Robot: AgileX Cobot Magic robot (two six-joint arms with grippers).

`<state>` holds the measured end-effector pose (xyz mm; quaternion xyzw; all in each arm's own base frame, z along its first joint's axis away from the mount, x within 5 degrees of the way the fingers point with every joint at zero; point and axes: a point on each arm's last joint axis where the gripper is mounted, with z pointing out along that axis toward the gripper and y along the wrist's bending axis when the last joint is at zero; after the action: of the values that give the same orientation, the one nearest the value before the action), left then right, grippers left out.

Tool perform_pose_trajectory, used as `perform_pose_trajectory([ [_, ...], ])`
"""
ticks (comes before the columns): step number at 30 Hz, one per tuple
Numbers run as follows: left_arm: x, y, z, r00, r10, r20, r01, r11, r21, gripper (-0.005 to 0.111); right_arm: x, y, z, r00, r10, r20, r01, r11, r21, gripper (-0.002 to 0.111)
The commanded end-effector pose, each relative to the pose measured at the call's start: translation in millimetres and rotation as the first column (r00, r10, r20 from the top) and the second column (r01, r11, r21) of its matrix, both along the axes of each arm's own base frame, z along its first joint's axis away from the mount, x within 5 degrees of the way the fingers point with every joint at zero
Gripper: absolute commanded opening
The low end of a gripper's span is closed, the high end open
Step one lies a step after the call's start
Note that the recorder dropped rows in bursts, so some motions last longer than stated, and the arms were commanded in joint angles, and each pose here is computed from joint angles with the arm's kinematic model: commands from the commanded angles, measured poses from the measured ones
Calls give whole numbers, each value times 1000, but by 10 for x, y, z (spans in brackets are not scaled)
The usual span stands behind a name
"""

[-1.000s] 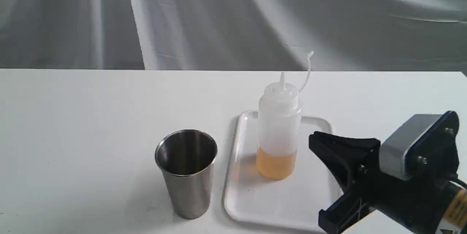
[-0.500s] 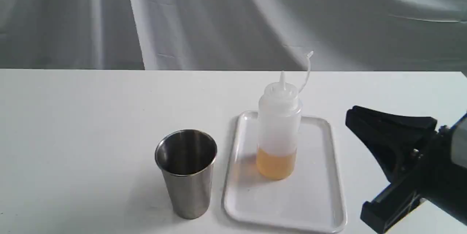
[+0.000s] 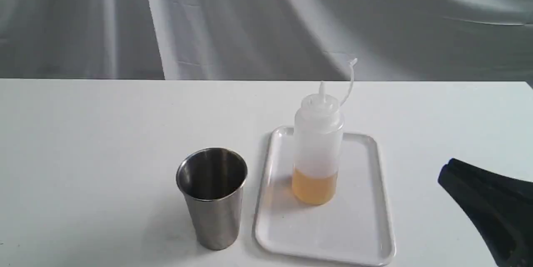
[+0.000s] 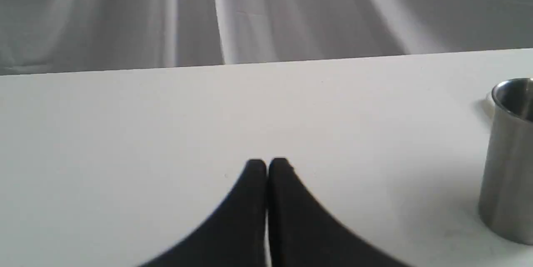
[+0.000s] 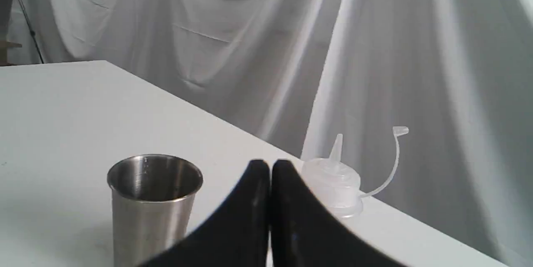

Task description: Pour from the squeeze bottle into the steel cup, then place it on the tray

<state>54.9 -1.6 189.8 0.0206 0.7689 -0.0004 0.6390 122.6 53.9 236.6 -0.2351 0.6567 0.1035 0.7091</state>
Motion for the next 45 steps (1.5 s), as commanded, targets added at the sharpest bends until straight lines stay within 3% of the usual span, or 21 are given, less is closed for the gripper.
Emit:
perform_pose_trajectory([
  [1,1,1,-7,1000,3,5,-3,1000,-7,0,-76,-9,-41,1000,11,14,-11,1000,-12,0],
  [19,1,1,-7,1000,2,6,-2,1000,-5,0,-240,-14,-205,997,54,48,-54,999,5,0],
  [32,1,1,-7,1000,3,5,-3,1000,-7,0,-362,-172,-213,997,-82,8,82,997,1,0],
  [45,1,1,-7,1000,2,6,-2,1000,-6,0,-524,-290,-47,967,-181,179,166,982,94,0],
])
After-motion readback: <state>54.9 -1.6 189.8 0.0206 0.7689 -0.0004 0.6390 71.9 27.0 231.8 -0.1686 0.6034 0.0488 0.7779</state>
